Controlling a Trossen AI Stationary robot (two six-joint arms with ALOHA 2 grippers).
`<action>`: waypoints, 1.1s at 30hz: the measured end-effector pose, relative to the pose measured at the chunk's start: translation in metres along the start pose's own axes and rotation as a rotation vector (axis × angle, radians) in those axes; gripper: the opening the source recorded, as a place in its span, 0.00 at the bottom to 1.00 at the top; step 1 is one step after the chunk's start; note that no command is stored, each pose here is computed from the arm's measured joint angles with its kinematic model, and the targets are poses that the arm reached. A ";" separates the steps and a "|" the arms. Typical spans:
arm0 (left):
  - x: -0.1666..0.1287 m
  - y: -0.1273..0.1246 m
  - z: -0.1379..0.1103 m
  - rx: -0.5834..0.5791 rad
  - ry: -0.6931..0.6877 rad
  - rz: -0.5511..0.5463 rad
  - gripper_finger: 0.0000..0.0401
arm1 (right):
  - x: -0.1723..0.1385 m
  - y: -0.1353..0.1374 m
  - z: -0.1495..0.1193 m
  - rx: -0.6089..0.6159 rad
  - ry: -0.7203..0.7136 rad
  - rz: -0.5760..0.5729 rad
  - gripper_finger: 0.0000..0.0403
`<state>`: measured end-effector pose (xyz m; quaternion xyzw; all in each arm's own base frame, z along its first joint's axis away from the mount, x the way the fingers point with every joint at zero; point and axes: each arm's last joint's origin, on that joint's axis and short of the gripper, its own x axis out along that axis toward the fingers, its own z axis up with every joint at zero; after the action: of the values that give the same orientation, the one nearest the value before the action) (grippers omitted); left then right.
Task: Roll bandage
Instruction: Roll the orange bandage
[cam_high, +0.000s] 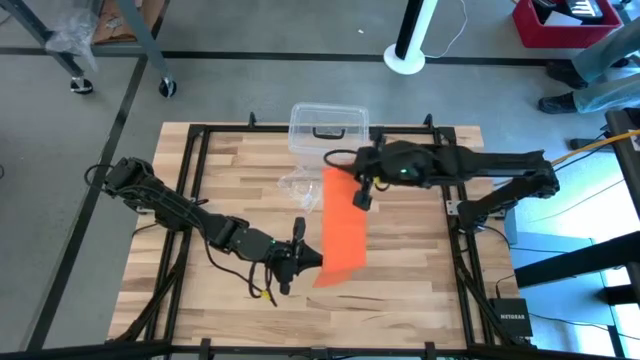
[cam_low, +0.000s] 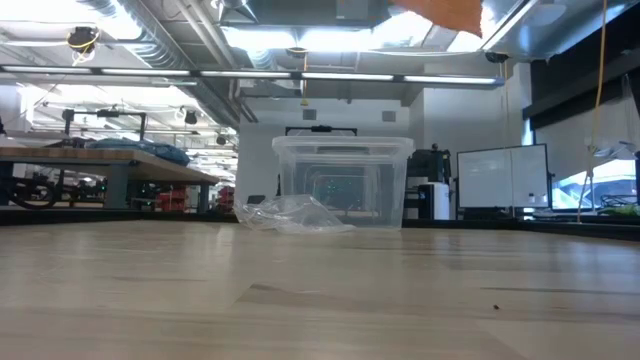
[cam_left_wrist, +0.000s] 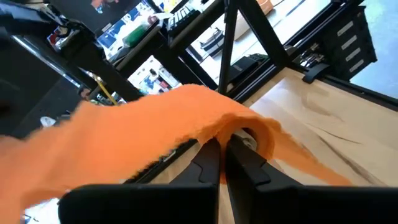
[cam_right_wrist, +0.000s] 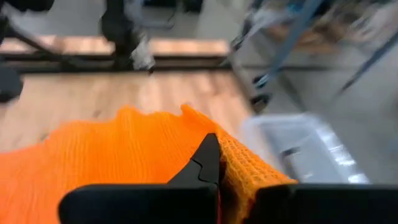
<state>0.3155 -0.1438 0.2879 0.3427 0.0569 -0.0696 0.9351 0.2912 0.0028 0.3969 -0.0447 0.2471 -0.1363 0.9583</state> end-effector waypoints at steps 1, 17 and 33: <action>0.000 0.000 0.000 0.000 0.000 0.000 0.00 | 0.007 0.000 -0.007 0.018 0.024 0.019 0.01; 0.000 0.001 0.001 -0.014 -0.009 0.009 0.01 | 0.051 0.012 -0.084 0.211 0.186 0.107 0.43; 0.004 0.007 -0.012 -0.093 0.069 0.003 0.01 | 0.011 0.004 -0.023 0.720 0.213 0.242 0.64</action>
<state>0.3197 -0.1315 0.2827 0.3013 0.0915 -0.0536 0.9476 0.2899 0.0033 0.3712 0.3382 0.2850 -0.1042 0.8908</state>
